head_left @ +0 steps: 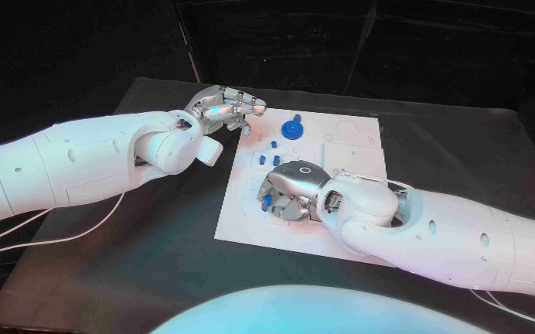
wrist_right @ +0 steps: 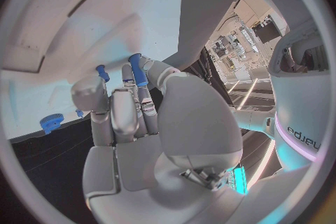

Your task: Assemble the parts on the task board

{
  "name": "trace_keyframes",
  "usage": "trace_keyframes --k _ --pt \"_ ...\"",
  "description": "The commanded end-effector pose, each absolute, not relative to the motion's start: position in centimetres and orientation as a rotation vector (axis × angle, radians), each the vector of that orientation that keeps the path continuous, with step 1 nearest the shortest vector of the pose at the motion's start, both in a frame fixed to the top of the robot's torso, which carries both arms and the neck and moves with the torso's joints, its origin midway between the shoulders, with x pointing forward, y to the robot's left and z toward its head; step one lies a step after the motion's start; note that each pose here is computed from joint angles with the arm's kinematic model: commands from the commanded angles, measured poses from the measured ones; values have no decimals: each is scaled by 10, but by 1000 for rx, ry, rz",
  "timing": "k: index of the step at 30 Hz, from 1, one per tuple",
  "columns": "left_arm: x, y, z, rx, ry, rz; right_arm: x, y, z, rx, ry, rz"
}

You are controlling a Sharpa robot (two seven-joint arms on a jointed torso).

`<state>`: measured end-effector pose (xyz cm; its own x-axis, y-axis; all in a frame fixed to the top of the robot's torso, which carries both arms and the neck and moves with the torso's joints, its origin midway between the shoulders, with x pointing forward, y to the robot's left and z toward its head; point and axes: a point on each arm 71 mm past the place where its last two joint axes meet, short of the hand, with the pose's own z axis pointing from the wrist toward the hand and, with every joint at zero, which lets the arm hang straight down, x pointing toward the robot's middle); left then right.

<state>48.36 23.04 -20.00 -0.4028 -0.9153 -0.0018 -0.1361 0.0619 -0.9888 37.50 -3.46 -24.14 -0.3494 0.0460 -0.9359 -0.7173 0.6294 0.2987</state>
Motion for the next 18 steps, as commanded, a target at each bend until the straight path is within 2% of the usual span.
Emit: trace_keyframes --k 1,18 --pt "484 229 -199 -1064 1642 -1424 374 -33 -239 -560 1733 881" --pt "485 230 -199 -1066 1643 -1420 371 -37 -234 -543 1689 914"
